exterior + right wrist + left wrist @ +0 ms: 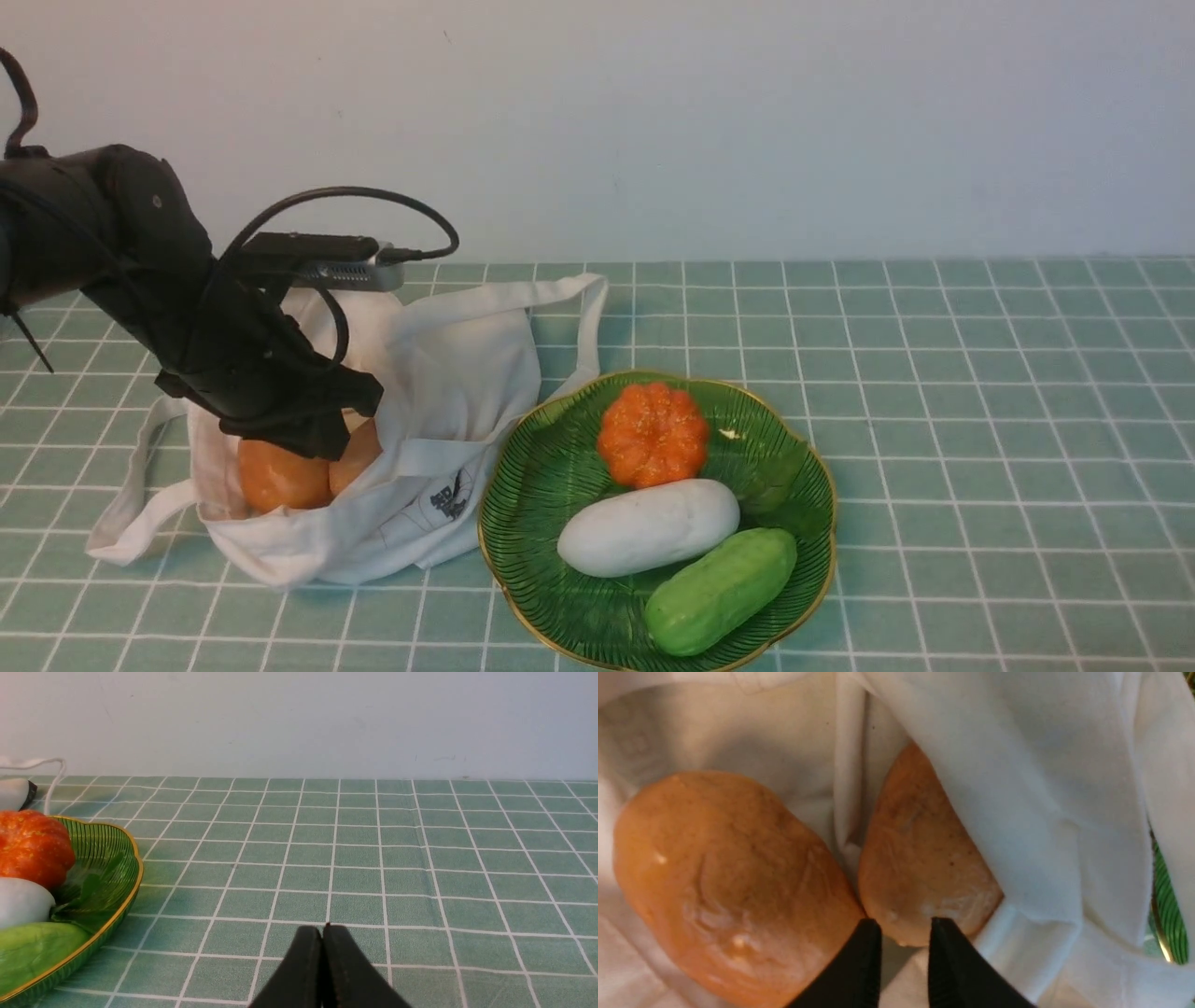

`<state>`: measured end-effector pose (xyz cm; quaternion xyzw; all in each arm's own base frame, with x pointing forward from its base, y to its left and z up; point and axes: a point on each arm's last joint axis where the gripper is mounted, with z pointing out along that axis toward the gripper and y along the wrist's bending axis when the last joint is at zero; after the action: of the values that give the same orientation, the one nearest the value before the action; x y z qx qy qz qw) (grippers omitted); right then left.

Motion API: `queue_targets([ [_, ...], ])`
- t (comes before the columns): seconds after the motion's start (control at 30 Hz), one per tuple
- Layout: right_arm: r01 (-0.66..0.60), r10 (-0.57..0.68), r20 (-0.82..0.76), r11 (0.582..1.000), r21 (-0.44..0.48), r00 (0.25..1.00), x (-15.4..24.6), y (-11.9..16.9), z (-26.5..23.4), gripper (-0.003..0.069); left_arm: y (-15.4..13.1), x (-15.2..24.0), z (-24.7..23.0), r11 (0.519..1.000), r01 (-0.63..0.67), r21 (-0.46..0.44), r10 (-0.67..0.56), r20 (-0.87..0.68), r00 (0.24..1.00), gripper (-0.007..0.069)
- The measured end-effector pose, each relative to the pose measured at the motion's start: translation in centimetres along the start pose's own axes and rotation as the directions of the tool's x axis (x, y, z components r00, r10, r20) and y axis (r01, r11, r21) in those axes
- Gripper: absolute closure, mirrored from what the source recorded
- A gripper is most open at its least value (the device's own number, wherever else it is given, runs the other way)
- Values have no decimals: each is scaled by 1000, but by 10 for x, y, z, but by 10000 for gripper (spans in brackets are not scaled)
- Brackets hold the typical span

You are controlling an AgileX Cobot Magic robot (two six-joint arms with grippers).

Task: Take vegetables from cloth bag on blue coffee tablecloth place on plate.
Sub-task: 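Reach into the cloth bag and grasp the potato inside with the left gripper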

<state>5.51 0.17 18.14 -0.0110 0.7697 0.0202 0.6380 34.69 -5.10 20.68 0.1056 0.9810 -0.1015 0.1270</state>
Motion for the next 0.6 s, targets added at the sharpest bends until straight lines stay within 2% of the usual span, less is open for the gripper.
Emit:
queue_targets([
  [0.07,0,0,0,1000,0,1000,0,0,0,675,-4,-1,1,1000,-21,2,21,2,1000,429],
  [0.1,0,0,0,1000,0,1000,0,0,0,675,-12,-3,4,997,-73,3,73,13,997,368],
  [0.23,0,0,0,1000,0,1000,0,0,0,675,-28,-7,16,975,-221,-7,221,31,975,232],
  [0.33,0,0,0,1000,0,1000,0,0,0,675,-32,-9,27,943,-330,-49,331,16,943,111],
  [0.47,0,0,0,1000,0,1000,0,0,0,675,-30,-9,34,925,-373,-78,373,-8,928,45],
  [0.6,0,0,0,1000,0,1000,0,0,0,675,-26,-9,35,907,-404,-117,404,-27,914,20],
])
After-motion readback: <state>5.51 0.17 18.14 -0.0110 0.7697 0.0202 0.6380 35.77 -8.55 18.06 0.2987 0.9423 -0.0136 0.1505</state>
